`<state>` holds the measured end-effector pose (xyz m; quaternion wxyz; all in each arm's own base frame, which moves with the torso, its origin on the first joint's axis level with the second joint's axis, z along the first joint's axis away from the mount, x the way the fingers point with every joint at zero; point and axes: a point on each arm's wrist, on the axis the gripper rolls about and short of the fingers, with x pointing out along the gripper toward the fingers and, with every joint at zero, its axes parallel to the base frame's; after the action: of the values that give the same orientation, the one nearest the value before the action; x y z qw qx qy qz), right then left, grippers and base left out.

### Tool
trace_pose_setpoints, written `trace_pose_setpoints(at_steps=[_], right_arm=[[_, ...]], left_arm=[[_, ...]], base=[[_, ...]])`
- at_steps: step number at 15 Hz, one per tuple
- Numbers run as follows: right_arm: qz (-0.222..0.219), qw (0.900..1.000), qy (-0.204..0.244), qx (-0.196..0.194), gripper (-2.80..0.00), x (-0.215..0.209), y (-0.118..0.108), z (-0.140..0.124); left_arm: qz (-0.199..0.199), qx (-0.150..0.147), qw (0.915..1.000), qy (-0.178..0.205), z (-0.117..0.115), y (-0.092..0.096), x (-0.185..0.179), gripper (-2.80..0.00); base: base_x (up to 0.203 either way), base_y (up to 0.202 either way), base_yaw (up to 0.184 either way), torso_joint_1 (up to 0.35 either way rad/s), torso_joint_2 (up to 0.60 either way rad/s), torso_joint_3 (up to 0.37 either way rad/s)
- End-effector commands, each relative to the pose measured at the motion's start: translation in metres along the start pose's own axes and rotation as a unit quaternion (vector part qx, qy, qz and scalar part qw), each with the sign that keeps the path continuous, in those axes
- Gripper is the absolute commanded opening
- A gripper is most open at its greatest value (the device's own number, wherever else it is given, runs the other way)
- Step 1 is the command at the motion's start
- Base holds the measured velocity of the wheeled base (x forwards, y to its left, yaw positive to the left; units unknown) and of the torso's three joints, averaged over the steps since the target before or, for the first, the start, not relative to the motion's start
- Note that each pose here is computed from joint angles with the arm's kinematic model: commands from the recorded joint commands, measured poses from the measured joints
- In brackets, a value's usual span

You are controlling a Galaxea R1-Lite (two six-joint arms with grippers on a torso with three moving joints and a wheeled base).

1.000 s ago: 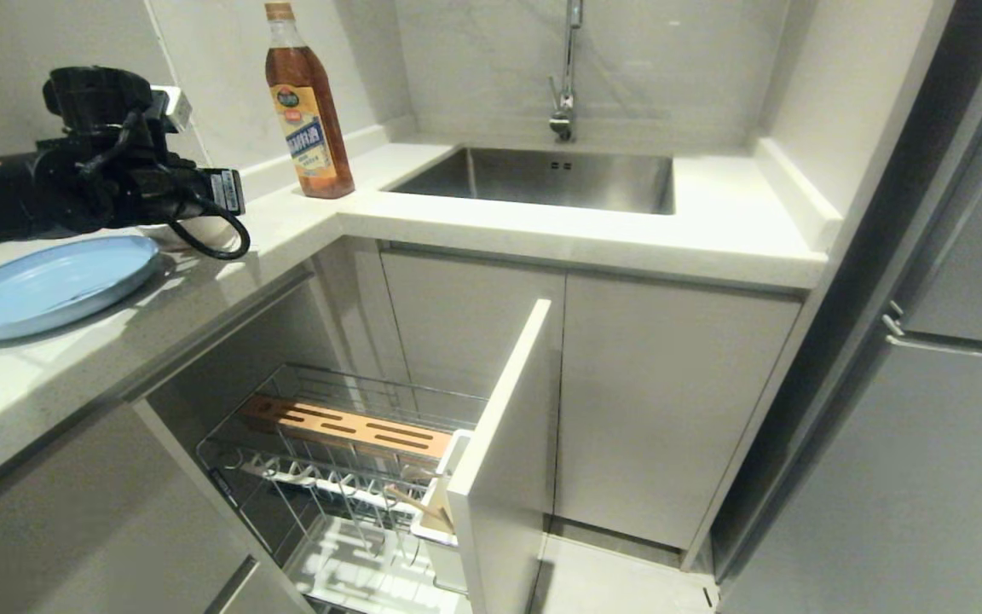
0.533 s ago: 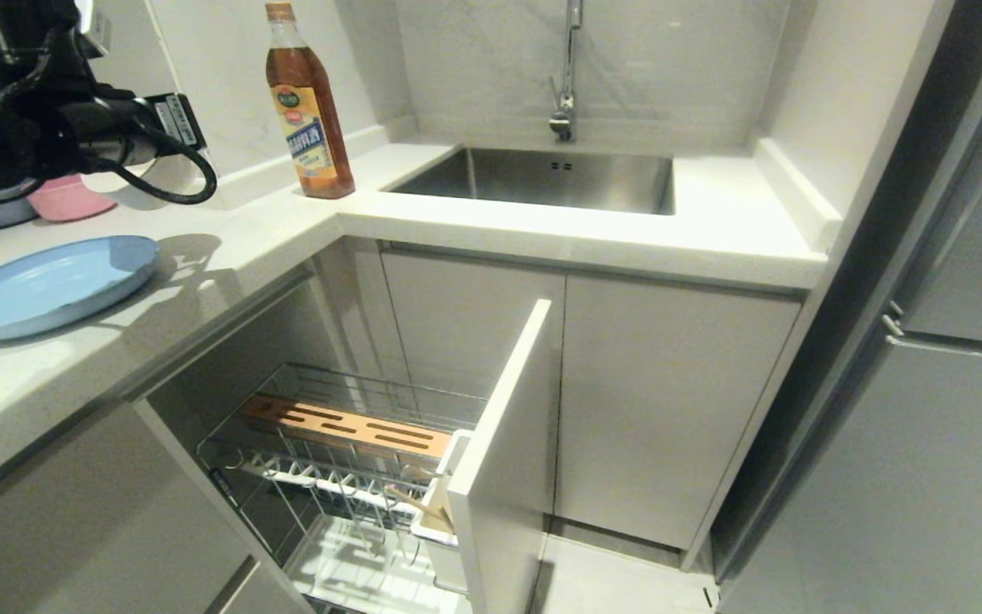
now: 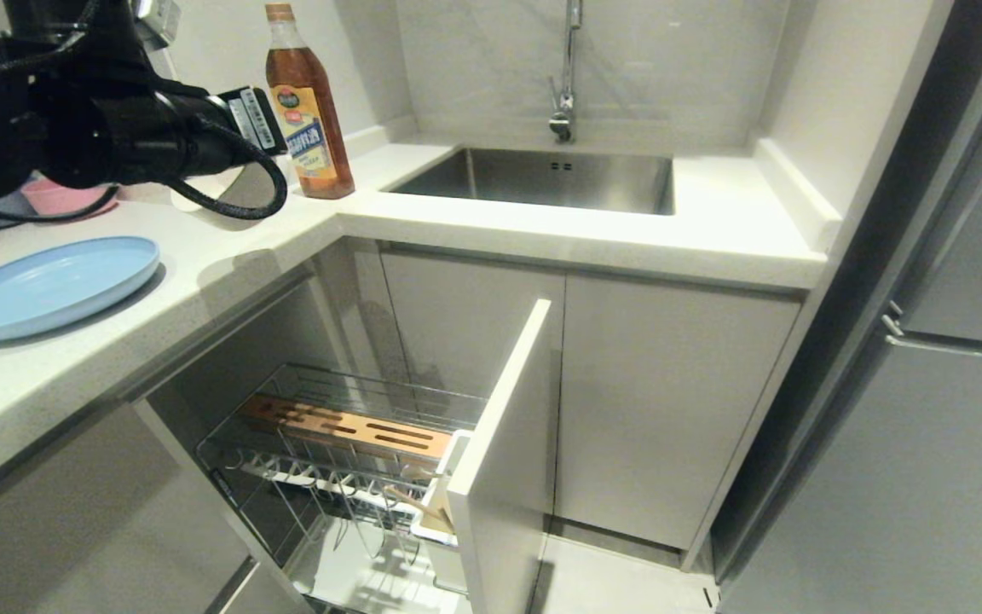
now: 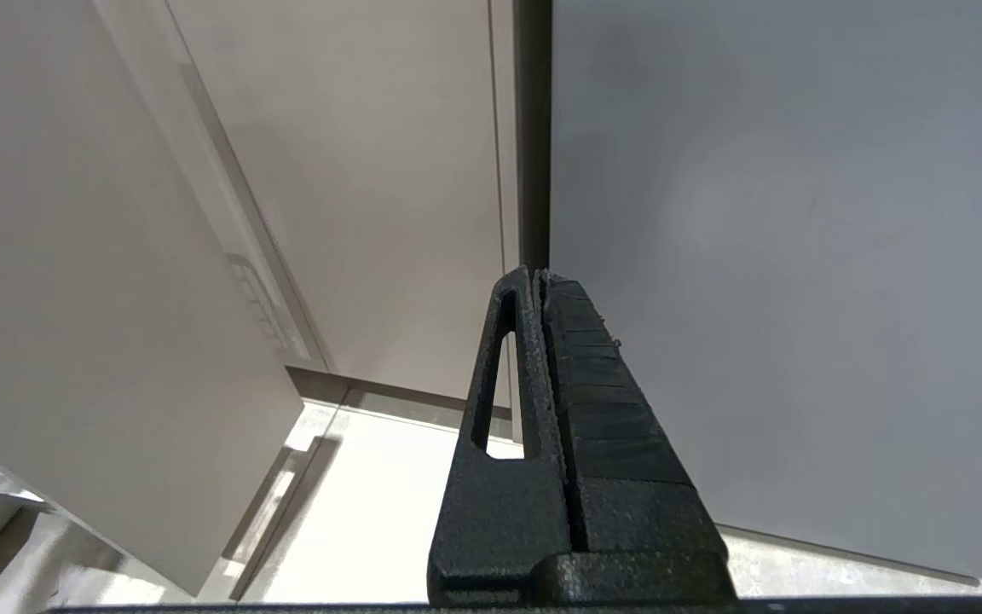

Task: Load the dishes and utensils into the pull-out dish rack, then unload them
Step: Pick up the bowl and place it in the cupboard

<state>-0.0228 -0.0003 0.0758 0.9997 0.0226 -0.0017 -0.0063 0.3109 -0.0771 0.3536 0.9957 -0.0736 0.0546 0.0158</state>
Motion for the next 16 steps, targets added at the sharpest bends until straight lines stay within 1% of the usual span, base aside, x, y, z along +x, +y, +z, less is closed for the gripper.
trace_pose_setpoints(at_steps=[1, 3, 4, 5, 7, 10, 12, 13, 16], right_arm=[[0.000, 1.000, 0.000, 0.000, -2.80, 0.000, 0.000, 0.000], [0.000, 1.000, 0.000, 0.000, -2.80, 0.000, 0.000, 0.000], [0.000, 1.000, 0.000, 0.000, -2.80, 0.000, 0.000, 0.000], [0.000, 1.000, 0.000, 0.000, -2.80, 0.000, 0.000, 0.000], [0.000, 1.000, 0.000, 0.000, -2.80, 0.000, 0.000, 0.000], [0.000, 1.000, 0.000, 0.000, -2.80, 0.000, 0.000, 0.000], [0.000, 1.000, 0.000, 0.000, -2.80, 0.000, 0.000, 0.000], [0.000, 1.000, 0.000, 0.000, -2.80, 0.000, 0.000, 0.000], [0.000, 1.000, 0.000, 0.000, -2.80, 0.000, 0.000, 0.000]], left_arm=[[-0.036, -0.007, 0.9993, 0.008, -0.005, -0.017, -0.028, -2.80], [-0.047, -0.035, 0.9974, 0.042, -0.027, -0.030, -0.042, -2.80], [-0.049, -0.066, 0.9947, 0.061, -0.040, -0.037, -0.048, -2.80], [-0.047, -0.107, 0.9900, 0.078, -0.051, -0.040, -0.053, -2.80], [-0.039, -0.183, 0.9783, 0.090, -0.062, -0.041, -0.055, -2.80], [-0.028, -0.267, 0.9588, 0.092, -0.083, -0.042, -0.046, -2.80], [-0.014, -0.314, 0.9439, 0.101, -0.106, -0.044, -0.030, -2.80], [-0.012, -0.334, 0.9375, 0.097, -0.114, -0.045, -0.021, -2.80], [0.002, -0.378, 0.9210, 0.093, -0.145, -0.047, 0.007, -2.80]], base=[[0.000, 0.000, 0.000, 0.000, 0.00, 0.000], [0.000, 0.000, 0.000, 0.000, 0.00, 0.000], [0.000, 0.000, 0.000, 0.000, 0.00, 0.000], [0.000, 0.000, 0.000, 0.000, 0.00, 0.000], [0.000, 0.000, 0.000, 0.000, 0.00, 0.000], [0.000, 0.000, 0.000, 0.000, 0.00, 0.000], [0.000, 0.000, 0.000, 0.000, 0.00, 0.000], [0.000, 0.000, 0.000, 0.000, 0.00, 0.000], [0.000, 0.000, 0.000, 0.000, 0.00, 0.000]])
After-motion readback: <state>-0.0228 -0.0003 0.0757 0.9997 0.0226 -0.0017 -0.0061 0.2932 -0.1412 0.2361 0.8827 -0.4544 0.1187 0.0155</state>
